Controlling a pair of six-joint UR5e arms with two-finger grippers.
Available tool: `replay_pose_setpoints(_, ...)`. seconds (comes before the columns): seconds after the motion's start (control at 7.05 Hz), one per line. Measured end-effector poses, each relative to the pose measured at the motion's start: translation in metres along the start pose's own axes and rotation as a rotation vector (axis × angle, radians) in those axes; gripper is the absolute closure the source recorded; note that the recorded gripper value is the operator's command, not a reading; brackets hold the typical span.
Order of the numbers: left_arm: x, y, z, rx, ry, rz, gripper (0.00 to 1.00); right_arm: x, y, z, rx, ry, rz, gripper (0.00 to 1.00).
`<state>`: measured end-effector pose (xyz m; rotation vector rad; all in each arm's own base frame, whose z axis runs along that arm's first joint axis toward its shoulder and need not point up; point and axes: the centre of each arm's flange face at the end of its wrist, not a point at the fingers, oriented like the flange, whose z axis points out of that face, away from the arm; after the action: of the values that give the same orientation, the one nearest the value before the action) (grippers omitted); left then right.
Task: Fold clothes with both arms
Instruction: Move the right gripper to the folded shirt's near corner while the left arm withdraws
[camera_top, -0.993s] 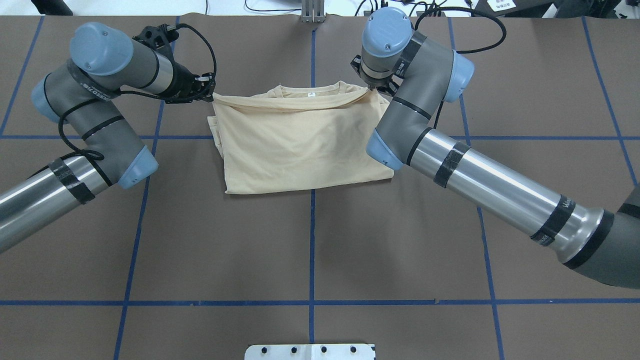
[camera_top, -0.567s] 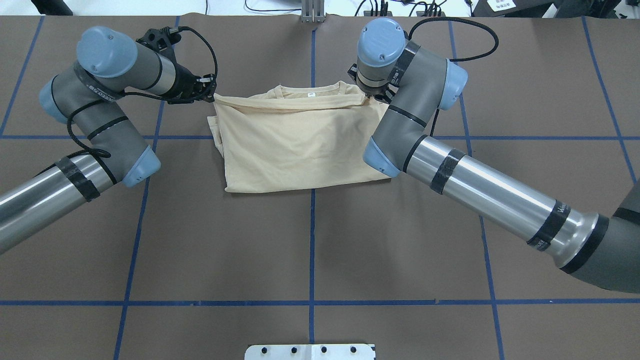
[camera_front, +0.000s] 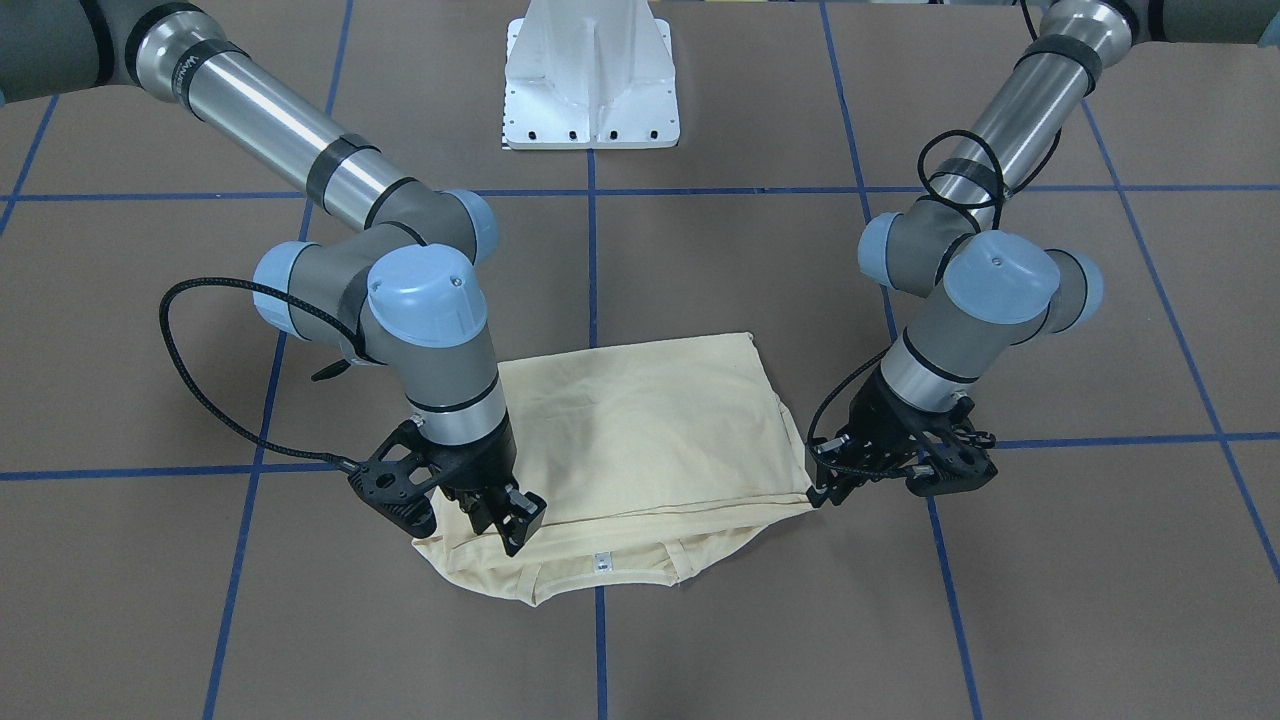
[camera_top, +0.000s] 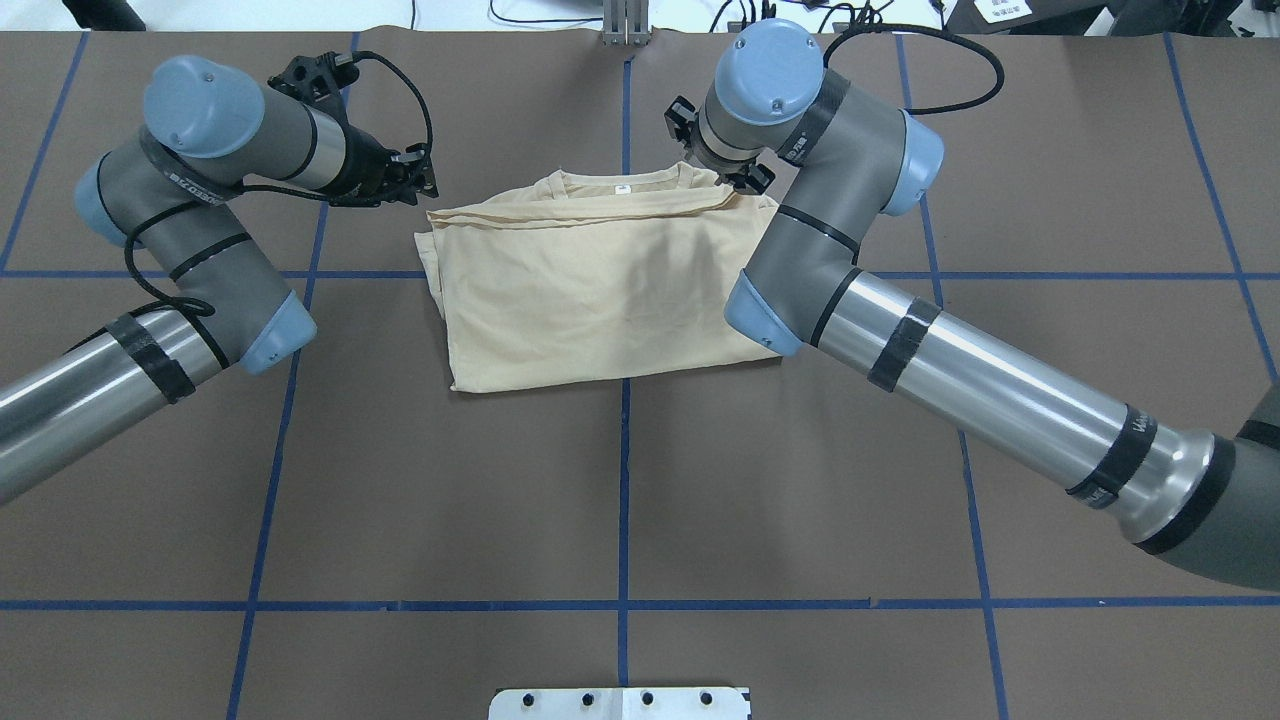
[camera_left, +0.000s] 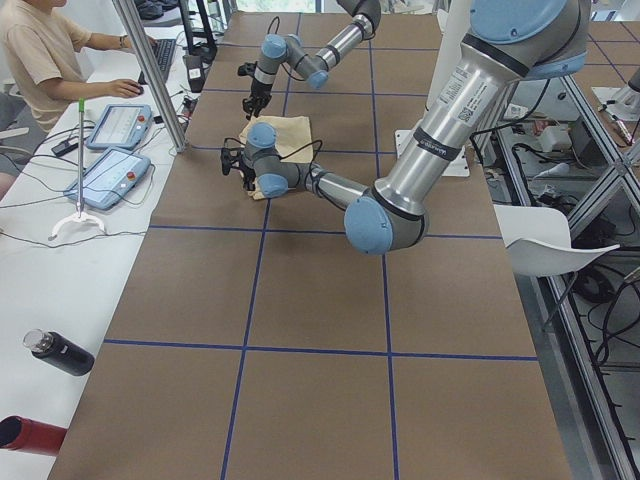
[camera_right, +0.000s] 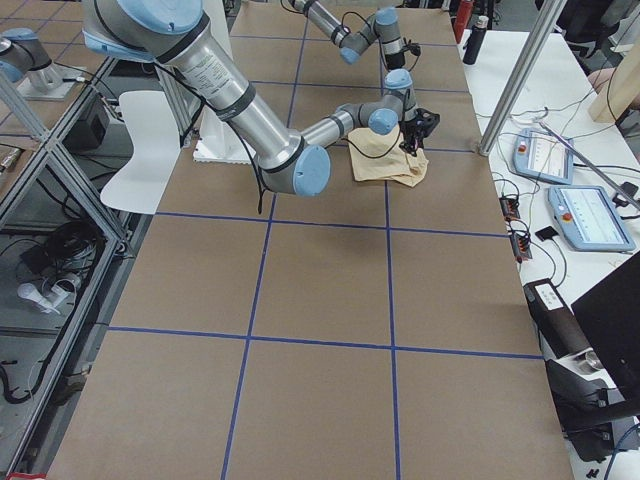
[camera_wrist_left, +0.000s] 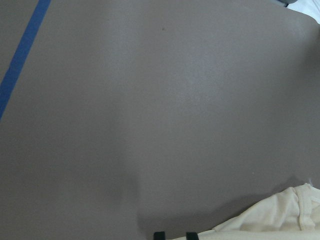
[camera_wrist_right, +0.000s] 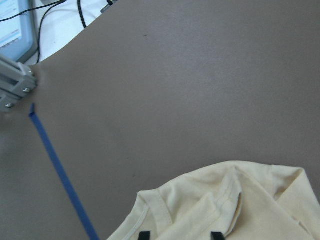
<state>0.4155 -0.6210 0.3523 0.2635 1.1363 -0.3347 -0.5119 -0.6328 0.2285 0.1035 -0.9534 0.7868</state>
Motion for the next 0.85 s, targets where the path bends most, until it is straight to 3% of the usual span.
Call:
replay_pose_setpoints(0.14,0.003,0.007,-0.02,0.008,0.033,0.014,0.41,0.02,0.011,-0.033,-0.025,-0.022,0.005,0.0)
replay_pose_setpoints(0.28,0.001,0.015,-0.042,0.017,0.065,0.03,0.3,0.059,0.029,-0.067,-0.05,-0.035,0.017,0.0)
replay_pose_setpoints(0.43,-0.008,0.025,-0.064,0.025,0.087,0.041,0.14,0.105,0.047,-0.091,-0.072,-0.036,0.036,0.0)
replay_pose_setpoints(0.57,-0.014,0.035,-0.085,0.031,0.107,0.05,0.13,0.142,0.066,-0.098,-0.079,-0.02,0.062,0.0)
replay_pose_setpoints(0.85,-0.016,0.046,-0.105,0.033,0.131,0.057,0.12,0.181,0.098,-0.07,-0.045,0.04,0.127,0.0)
